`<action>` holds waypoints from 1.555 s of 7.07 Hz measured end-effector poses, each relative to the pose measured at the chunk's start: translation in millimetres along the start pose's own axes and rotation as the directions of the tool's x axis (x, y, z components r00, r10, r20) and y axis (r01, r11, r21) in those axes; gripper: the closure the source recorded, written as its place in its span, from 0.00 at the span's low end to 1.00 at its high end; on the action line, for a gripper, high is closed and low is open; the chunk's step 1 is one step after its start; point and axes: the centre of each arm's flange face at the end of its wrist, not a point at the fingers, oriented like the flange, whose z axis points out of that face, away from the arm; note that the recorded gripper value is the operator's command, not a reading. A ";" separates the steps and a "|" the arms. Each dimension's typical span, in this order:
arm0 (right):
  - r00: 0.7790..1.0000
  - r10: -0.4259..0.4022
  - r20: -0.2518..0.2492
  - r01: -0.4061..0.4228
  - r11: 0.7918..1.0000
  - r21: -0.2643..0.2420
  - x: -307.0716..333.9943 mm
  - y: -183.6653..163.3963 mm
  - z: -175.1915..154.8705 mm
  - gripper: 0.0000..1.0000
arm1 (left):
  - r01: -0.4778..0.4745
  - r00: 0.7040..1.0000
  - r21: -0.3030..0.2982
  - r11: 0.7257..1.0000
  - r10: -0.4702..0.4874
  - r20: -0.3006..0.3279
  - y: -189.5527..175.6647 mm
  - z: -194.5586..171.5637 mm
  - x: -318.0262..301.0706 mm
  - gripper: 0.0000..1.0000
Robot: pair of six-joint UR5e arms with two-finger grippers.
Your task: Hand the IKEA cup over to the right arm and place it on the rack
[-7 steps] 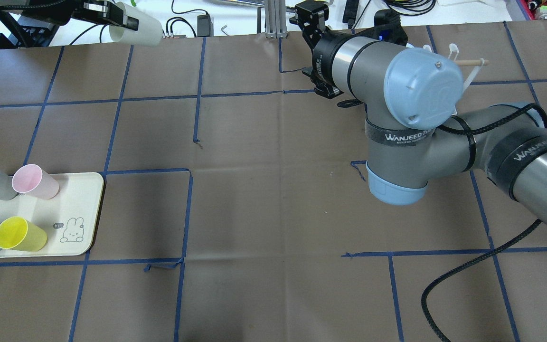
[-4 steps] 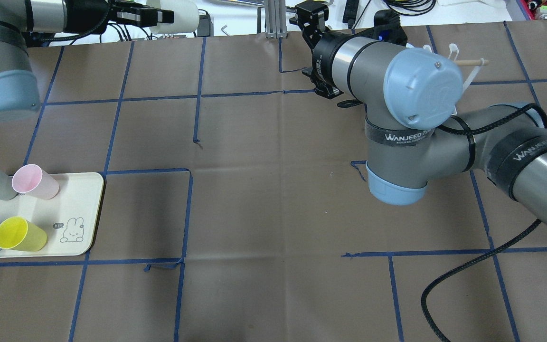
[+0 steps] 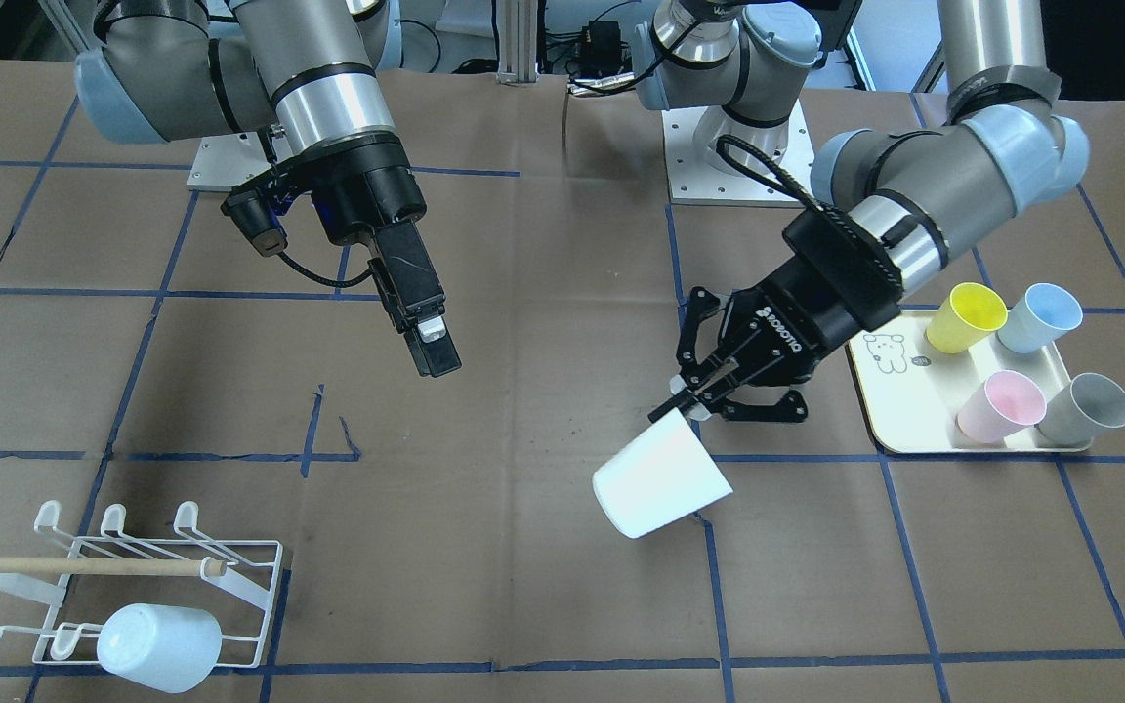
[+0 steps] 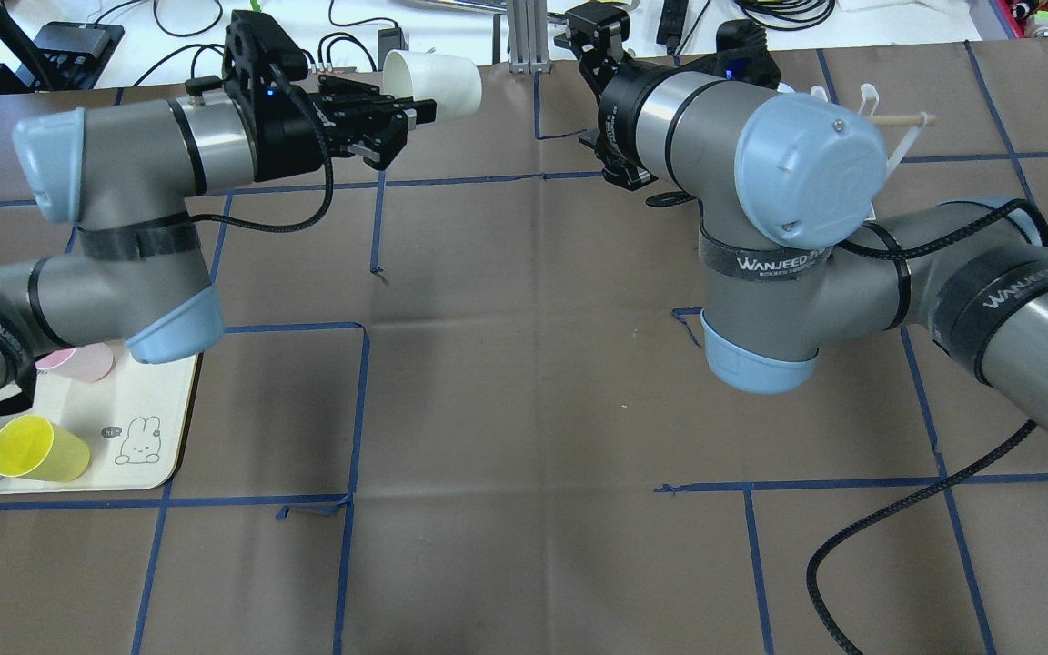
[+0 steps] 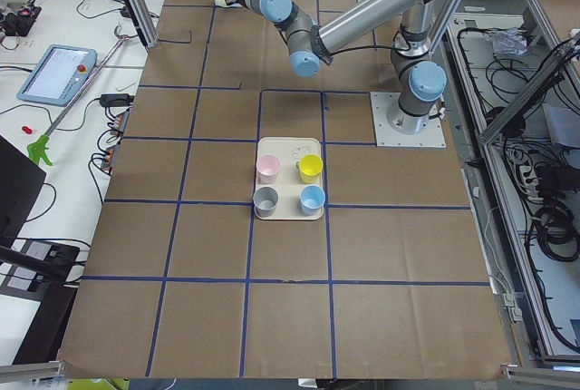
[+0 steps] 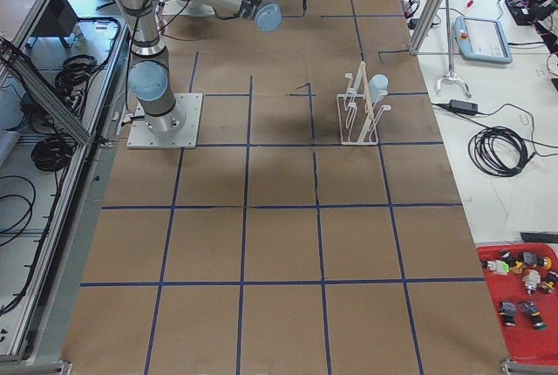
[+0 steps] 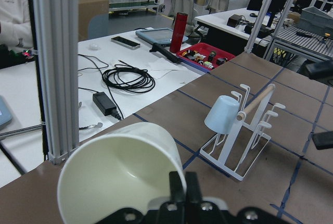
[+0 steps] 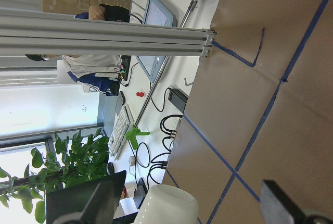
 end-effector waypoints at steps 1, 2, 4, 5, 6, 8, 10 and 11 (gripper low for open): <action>1.000 0.000 0.000 0.000 1.000 0.000 0.0 0.0 0.0 0.00 | -0.018 1.000 0.027 0.999 0.018 0.005 14.7 1.9 19.9 0.98; 1.000 0.000 0.000 0.000 1.000 0.000 0.1 0.0 0.0 0.00 | -0.020 1.000 0.046 0.999 0.019 0.008 21.8 1.8 31.9 0.99; 1.000 0.001 -0.003 -0.001 1.000 -0.001 1.2 0.2 0.3 0.00 | 0.010 1.000 0.065 0.998 -0.010 0.000 22.9 3.8 45.2 0.99; 1.000 0.001 -0.007 -0.001 1.000 -0.003 3.5 1.4 -0.1 0.00 | 0.028 1.000 0.075 0.997 -0.028 -0.006 21.5 3.9 49.2 0.99; 1.000 -0.003 -0.012 0.003 1.000 -0.011 7.1 7.7 -2.9 0.00 | 0.047 0.999 0.083 0.995 -0.046 -0.014 19.9 3.3 51.4 0.99; 0.999 -0.017 -0.037 0.015 0.999 -0.037 25.4 29.7 -12.4 0.00 | 0.061 0.998 0.091 0.994 -0.059 -0.020 17.9 1.8 51.9 0.99; 0.998 -0.015 -0.069 0.012 0.999 -0.044 41.2 38.1 -17.7 0.00 | 0.063 0.998 0.092 0.994 -0.061 -0.018 17.3 1.3 51.1 0.99; 0.997 -0.004 -0.082 -0.001 0.999 -0.051 42.7 41.8 -20.6 0.00 | 0.063 0.998 0.092 0.994 -0.061 -0.018 17.2 1.3 51.0 0.99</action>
